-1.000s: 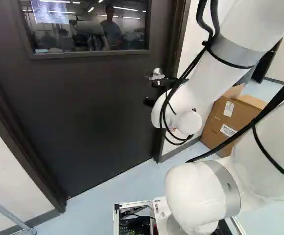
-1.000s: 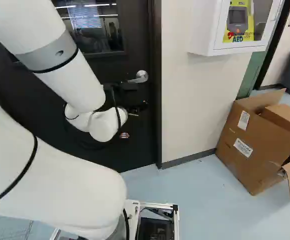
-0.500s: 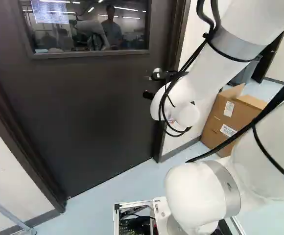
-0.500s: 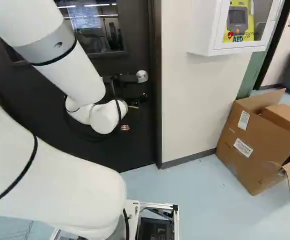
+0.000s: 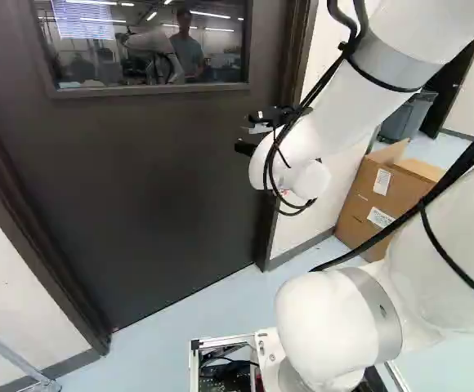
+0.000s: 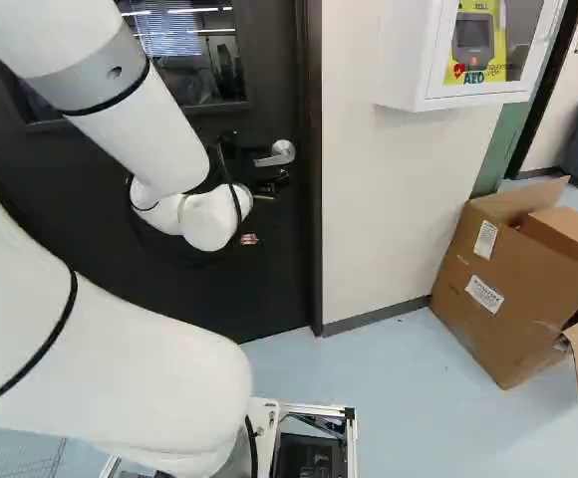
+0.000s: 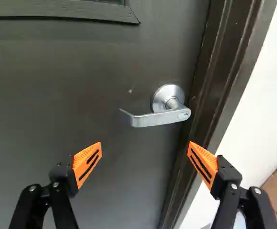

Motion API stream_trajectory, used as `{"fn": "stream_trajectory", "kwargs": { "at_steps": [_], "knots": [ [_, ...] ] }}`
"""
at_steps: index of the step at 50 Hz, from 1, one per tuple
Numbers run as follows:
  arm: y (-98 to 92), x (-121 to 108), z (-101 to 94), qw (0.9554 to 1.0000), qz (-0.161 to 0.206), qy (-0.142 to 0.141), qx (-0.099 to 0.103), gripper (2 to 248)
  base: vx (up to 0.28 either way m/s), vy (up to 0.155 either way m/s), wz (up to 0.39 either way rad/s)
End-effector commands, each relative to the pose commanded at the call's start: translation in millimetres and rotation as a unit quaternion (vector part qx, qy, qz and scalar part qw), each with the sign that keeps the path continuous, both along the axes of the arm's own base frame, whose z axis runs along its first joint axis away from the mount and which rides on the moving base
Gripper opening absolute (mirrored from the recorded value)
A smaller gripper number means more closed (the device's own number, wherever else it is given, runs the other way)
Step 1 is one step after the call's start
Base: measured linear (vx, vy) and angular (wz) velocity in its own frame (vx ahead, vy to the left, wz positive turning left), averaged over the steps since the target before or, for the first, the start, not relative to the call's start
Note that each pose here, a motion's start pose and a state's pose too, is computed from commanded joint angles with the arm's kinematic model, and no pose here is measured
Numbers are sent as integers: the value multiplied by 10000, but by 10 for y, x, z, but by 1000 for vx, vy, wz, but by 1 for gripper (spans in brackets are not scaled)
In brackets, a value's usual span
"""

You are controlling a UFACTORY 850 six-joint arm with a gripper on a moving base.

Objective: Open the door and move inside

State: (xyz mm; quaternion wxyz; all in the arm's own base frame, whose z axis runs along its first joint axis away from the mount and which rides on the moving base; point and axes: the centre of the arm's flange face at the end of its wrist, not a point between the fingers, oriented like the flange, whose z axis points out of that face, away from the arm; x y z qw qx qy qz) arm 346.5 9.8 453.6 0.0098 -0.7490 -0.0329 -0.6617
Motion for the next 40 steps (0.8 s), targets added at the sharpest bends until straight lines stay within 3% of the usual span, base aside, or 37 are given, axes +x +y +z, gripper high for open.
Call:
{"fn": "stream_trajectory", "kwargs": {
  "at_steps": [23,40],
  "knots": [
    [72,147,238,9984,414,-269,-279,247,0,0,0],
    [19,201,408,9959,576,-466,-513,247,0,0,0]
  ]
}}
